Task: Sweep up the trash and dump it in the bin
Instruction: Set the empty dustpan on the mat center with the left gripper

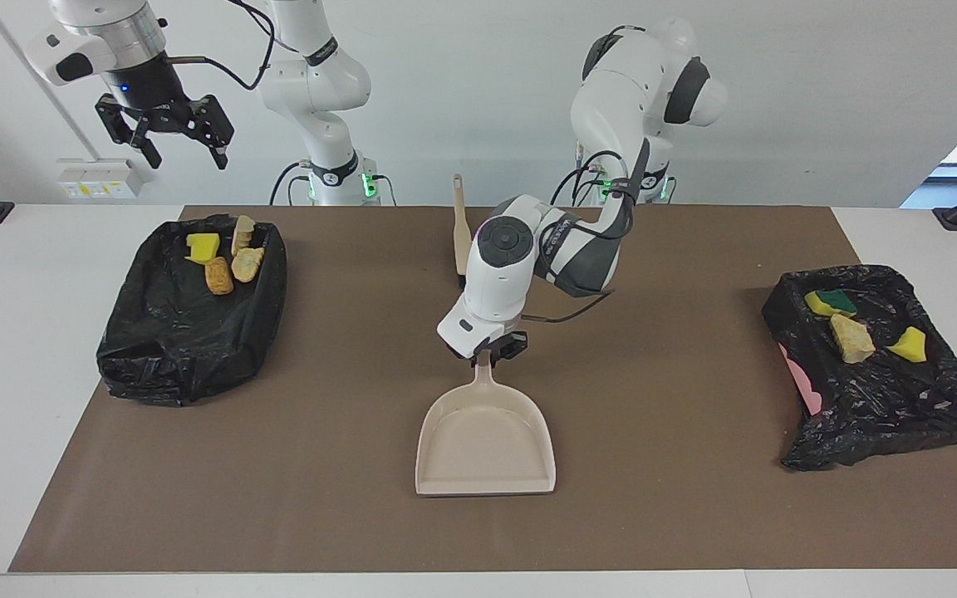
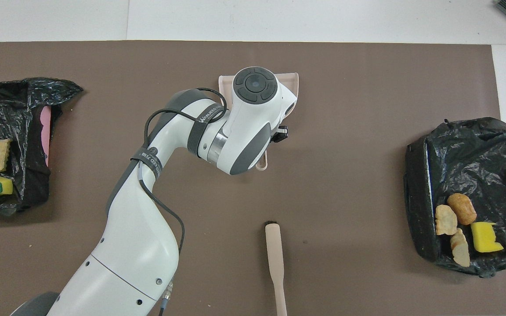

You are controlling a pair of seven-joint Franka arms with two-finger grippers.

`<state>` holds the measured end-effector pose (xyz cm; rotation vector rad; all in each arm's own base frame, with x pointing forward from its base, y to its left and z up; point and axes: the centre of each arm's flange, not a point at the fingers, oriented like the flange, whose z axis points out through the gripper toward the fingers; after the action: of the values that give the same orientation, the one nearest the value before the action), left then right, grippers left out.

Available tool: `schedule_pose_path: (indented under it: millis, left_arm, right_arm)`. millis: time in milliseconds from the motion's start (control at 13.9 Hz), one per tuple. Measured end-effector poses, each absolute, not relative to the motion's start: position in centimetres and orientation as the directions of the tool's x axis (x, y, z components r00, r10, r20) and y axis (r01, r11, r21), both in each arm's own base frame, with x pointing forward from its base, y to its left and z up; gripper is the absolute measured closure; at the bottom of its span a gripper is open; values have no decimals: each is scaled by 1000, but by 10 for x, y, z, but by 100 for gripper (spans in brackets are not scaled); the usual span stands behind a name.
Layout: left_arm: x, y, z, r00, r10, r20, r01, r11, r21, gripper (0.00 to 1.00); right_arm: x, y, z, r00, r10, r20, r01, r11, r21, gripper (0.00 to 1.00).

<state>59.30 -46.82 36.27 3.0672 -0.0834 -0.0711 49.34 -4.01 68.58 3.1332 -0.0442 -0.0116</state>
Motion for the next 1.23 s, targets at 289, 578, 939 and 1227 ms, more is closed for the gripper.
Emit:
schedule_pose_path:
  millis: [289,578,939,1227]
  left_arm:
    - [592,-467,360,998,-34,-51,-31,-997,66,67]
    - [598,-458,362,999,-1,-47,1,-998,57,59]
    - [620,-409,439,997,67,38,63,-992,109,25]
    - [630,-301,510,994,60,93,51,-993,105,0]
  right_arm:
    - [493,-42,686,999,-43,-7,-43,-999,8,0]
    - [493,-42,686,999,-39,-7,-39,-999,8,0]
    - [494,-30,686,1000,-17,-7,-17,-1000,11,0]
    - [494,-30,686,1000,-18,-7,-18,-1000,12,0]
